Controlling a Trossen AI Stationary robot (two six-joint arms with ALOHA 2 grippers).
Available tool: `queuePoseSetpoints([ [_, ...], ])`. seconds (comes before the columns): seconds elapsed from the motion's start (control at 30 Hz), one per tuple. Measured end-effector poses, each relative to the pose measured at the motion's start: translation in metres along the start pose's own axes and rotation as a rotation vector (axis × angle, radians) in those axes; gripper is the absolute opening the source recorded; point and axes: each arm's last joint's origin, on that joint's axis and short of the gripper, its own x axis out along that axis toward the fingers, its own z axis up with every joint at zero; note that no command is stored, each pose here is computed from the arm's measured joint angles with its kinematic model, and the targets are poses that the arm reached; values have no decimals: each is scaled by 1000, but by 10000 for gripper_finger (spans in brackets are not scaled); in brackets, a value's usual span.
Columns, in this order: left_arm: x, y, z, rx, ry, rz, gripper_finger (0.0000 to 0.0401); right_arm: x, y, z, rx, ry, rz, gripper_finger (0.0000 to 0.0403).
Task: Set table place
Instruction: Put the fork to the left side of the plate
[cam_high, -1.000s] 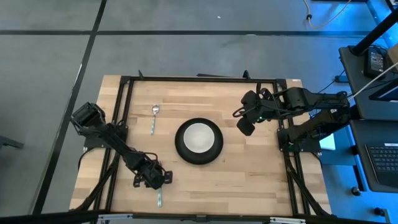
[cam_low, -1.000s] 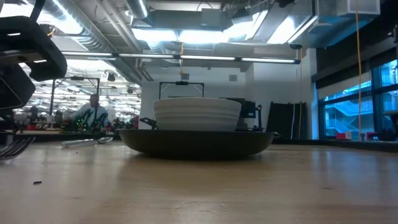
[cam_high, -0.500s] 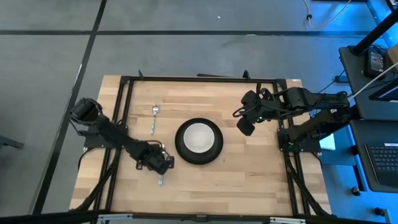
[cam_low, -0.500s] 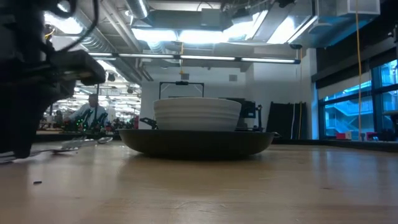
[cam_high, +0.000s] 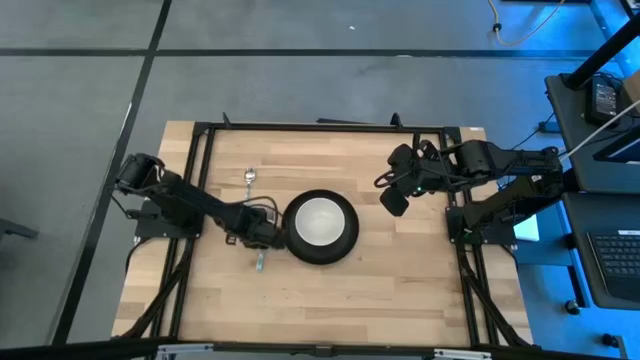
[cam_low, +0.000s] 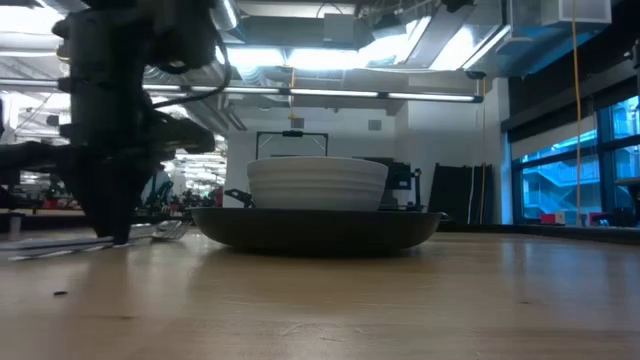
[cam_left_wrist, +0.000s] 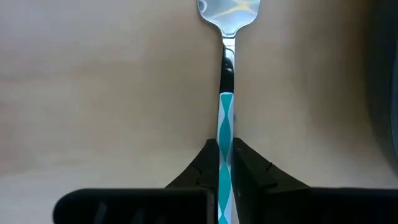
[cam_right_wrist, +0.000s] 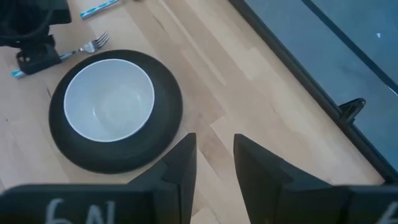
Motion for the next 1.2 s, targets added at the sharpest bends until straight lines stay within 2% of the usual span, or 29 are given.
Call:
queuePoseSetpoints([
  [0.13, 1, -2, 13, -10, -21, 5, 16, 0, 0, 0, 1, 0, 0, 108],
  [0.4, -15, -3, 26, -22, -91, -85, 16, 0, 0, 0, 0, -1, -2, 108],
  [0.6, -25, 3, 36, -40, -138, -71, 16, 0, 0, 0, -1, -10, -12, 108],
  [0.93, -23, 1, 54, -41, -118, -69, 16, 0, 0, 1, 2, -16, -9, 108],
  [1.2, -24, -1, 55, -42, -66, -86, 16, 0, 0, 1, 2, -16, -9, 108],
])
